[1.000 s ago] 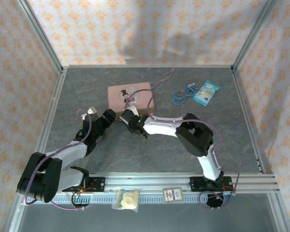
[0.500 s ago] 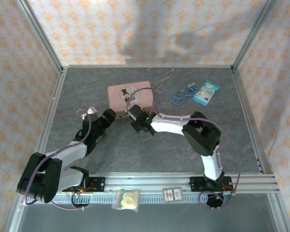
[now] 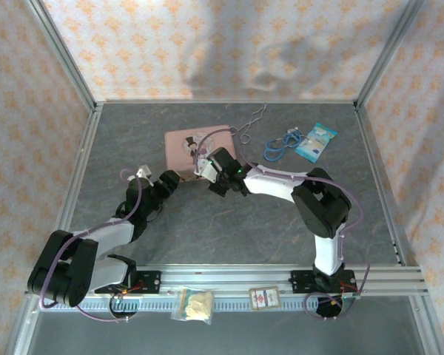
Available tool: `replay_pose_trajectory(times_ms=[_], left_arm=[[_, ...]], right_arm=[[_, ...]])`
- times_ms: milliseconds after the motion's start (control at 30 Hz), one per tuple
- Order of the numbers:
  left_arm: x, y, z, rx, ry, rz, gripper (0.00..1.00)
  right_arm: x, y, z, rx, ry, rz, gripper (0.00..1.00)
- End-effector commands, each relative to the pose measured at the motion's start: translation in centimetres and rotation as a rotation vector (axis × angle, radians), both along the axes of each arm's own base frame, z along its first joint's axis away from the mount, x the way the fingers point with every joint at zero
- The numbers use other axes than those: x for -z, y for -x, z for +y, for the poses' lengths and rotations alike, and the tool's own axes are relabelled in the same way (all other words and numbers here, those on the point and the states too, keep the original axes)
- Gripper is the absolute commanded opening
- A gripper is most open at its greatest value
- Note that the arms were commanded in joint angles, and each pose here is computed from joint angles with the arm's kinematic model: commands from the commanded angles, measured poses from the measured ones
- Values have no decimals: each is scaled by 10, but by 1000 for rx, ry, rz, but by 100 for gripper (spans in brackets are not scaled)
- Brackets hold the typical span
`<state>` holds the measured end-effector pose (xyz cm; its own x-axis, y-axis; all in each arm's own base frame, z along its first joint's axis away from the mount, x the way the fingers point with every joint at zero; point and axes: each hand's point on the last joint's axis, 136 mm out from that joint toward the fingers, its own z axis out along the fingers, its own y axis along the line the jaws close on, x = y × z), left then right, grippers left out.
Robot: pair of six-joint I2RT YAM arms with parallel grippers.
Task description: Unlock the padlock with the key
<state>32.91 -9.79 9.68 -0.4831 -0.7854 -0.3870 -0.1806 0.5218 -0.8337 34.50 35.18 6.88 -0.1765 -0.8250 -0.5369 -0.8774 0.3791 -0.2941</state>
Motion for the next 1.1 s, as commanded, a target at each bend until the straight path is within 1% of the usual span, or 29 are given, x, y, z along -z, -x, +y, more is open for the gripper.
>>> replay_pose_trajectory(times_ms=[0,267,400,500,667,767,900,1067], left_arm=[[-10,-1,-8,34,76,-51,69],[-8,-10,-22,27,159,-36,62],[-11,-18,-33,15,214,-47,60],[-12,-23,-47,31,247,-53,56],[-11,-31,-59,42,274,-54,52],[-9,-35,-59,31,265,-54,45],[-4,-39,-60,27,257,-50,27],[3,-42,-64,42,245,-34,16]], right_arm=[[-10,-7,16,-90,0,-48,0],[-22,-4,35,-144,-71,-52,0],[-15,3,44,-148,-90,8,0],[-11,9,46,-149,-105,46,0],[-8,13,44,-148,-111,61,0],[-9,14,45,-152,-122,57,0],[-10,14,46,-154,-133,53,0],[-12,15,46,-154,-143,50,0]])
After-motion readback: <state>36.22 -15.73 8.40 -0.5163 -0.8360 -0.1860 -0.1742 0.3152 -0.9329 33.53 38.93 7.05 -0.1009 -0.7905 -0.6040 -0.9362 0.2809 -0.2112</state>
